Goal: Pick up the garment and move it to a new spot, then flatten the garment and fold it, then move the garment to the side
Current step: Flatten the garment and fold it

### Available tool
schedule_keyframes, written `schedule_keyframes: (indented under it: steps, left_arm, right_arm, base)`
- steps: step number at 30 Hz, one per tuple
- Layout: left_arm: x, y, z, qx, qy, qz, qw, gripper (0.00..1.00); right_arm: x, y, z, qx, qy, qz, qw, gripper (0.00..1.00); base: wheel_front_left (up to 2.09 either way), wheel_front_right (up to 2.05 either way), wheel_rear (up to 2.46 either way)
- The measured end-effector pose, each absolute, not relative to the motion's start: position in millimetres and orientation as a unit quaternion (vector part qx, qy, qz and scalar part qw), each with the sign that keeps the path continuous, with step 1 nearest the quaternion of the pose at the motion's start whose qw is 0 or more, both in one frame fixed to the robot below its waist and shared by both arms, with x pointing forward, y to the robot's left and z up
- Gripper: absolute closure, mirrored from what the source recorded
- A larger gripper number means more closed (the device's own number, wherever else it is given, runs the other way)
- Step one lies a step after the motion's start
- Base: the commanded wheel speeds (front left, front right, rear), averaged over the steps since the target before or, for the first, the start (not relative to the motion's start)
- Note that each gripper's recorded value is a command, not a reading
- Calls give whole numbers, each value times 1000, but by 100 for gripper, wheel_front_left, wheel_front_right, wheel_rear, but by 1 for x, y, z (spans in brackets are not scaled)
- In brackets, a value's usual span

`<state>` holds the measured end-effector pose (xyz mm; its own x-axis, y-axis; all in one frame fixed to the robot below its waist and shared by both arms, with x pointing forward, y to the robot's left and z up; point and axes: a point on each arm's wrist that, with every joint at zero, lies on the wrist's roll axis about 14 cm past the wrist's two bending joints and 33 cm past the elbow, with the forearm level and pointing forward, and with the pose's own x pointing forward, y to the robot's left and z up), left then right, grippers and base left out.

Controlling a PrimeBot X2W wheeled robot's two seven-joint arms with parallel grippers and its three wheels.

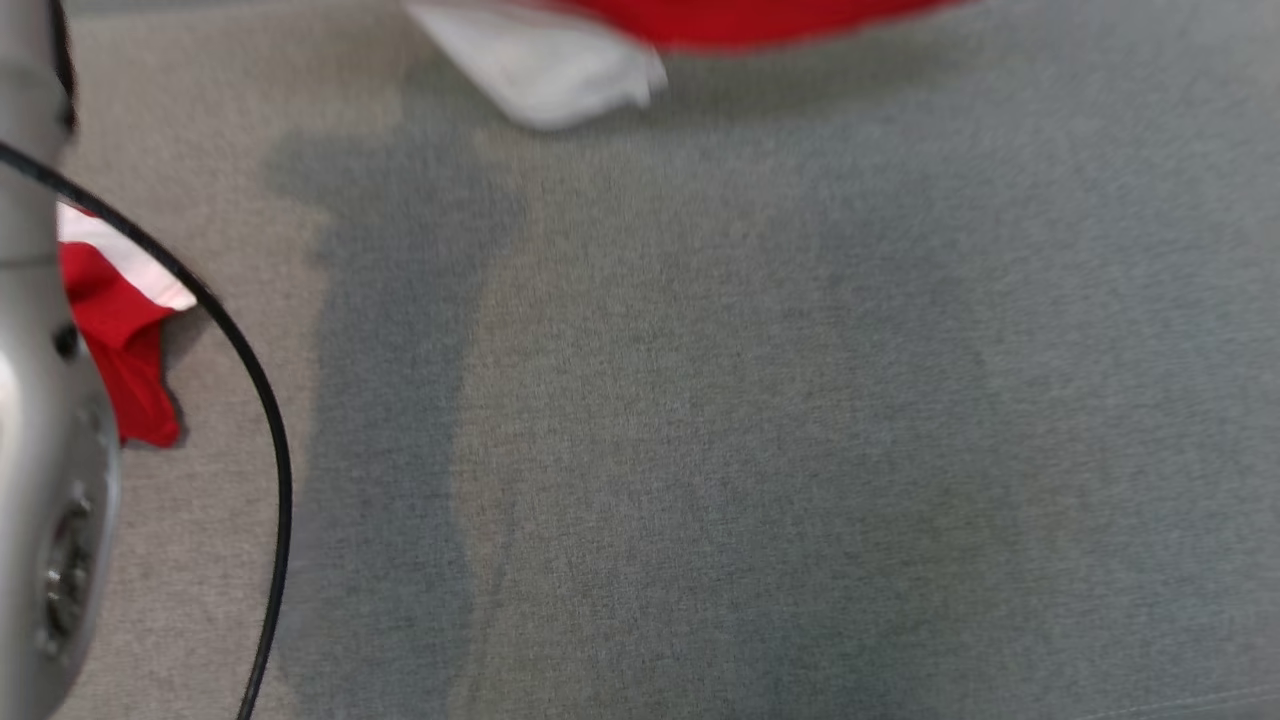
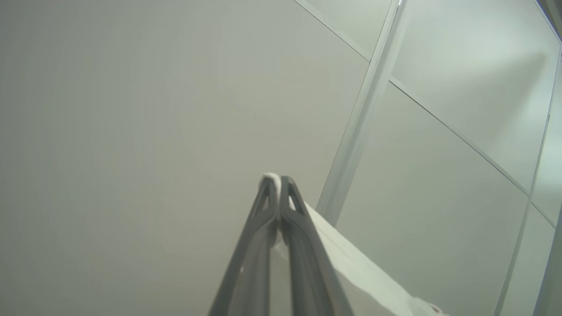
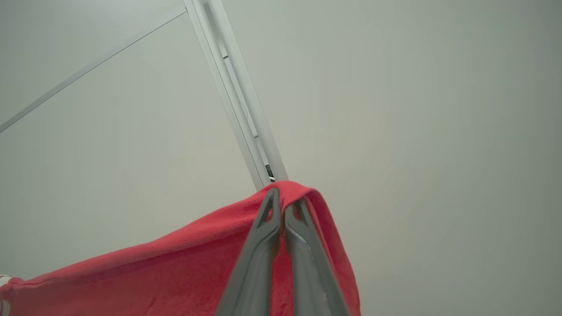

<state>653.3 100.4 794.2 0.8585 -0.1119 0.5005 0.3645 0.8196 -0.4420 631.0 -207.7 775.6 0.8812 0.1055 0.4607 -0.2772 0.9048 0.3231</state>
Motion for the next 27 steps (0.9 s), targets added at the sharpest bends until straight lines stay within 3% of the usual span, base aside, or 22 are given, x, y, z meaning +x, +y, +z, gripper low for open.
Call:
schedule_keyframes:
  steps: [5, 12, 15, 20, 27]
  left_arm:
    - [686, 101, 801, -276, -288, -124, 909, 100]
    - [720, 99, 759, -278, -279, -133, 910, 100]
    - [731, 108, 729, -279, -270, -124, 913, 100]
    - [741, 117, 632, -254, -188, -98, 943, 100]
    - [723, 118, 578, -245, -127, -94, 957, 100]
  right_arm:
    - [673, -205, 759, 188, -255, 86, 945, 100]
    - [713, -214, 714, 235, -256, 63, 935, 100]
    - [730, -205, 658, 246, -213, 58, 944, 100]
    - [741, -192, 569, 253, -131, 47, 957, 100]
    - [719, -186, 509, 255, -55, 39, 964, 100]
  base:
    - [0, 0, 0]
    - [0, 0, 0]
    - [0, 0, 0]
    - [0, 0, 0]
    - [0, 0, 0]
